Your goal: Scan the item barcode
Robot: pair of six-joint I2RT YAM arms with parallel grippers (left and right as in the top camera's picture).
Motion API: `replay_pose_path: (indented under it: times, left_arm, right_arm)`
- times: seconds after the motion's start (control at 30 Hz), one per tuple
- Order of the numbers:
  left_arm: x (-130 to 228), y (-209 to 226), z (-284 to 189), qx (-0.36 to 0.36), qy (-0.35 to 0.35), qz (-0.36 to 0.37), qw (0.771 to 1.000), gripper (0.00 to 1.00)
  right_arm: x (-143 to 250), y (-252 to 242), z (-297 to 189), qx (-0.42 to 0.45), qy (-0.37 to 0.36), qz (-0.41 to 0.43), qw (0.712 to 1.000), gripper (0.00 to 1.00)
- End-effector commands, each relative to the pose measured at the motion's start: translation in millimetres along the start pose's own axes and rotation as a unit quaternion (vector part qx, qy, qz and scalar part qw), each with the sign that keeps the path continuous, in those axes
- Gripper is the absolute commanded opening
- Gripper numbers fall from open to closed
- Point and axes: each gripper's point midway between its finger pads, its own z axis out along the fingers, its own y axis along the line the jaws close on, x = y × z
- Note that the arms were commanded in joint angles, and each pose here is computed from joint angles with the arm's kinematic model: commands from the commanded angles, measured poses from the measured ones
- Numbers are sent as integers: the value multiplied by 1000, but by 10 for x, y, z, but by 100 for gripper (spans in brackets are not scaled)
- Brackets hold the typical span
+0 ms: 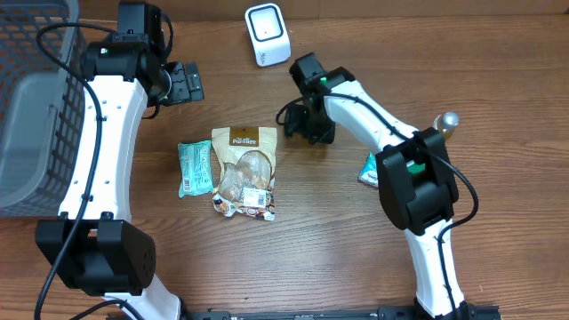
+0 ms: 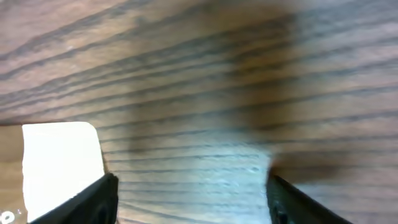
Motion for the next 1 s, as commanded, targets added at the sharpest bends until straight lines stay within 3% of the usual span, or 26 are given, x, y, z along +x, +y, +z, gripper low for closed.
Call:
replay_pose_path:
  times: [0.0,0.13,0.23,0.57,0.7,0.83,0.87,0.97]
  left_arm:
    - [-32,-35,-63,5,-9,0,1000,99]
    - [-33,-36,-63,5,-9,0,1000,100]
    - [-32,-35,-63,5,-9,0,1000,100]
    - [-36,-38,-63,5,-10,0,1000,99]
    - [-223,-110,-75,22,-47,-12,999,100]
    - [-154,-372,-103,99,-26,-18,995,100]
    - [-152,-423,-113,113,-24,-12,993,96]
    - [4,-493,-127,137,8,6,991,30]
  right_arm:
    - [-77,-53,-3,17,-21,-1,1000,84]
    - [-78,-59,-3,18,-21,-1,1000,88]
    - [-65,-70,-3,20,-18,-1,1000,100]
    - [-105,-182,-13,51,-32,-2,998,100]
    - [-77,-199,-14,55,-26,-1,998,100]
    - [-56,-213,-14,58,-22,-1,998,100]
    - [-47,-220,-15,59,-20,0,998,100]
    - [-28,-233,-15,62,-17,0,998,100]
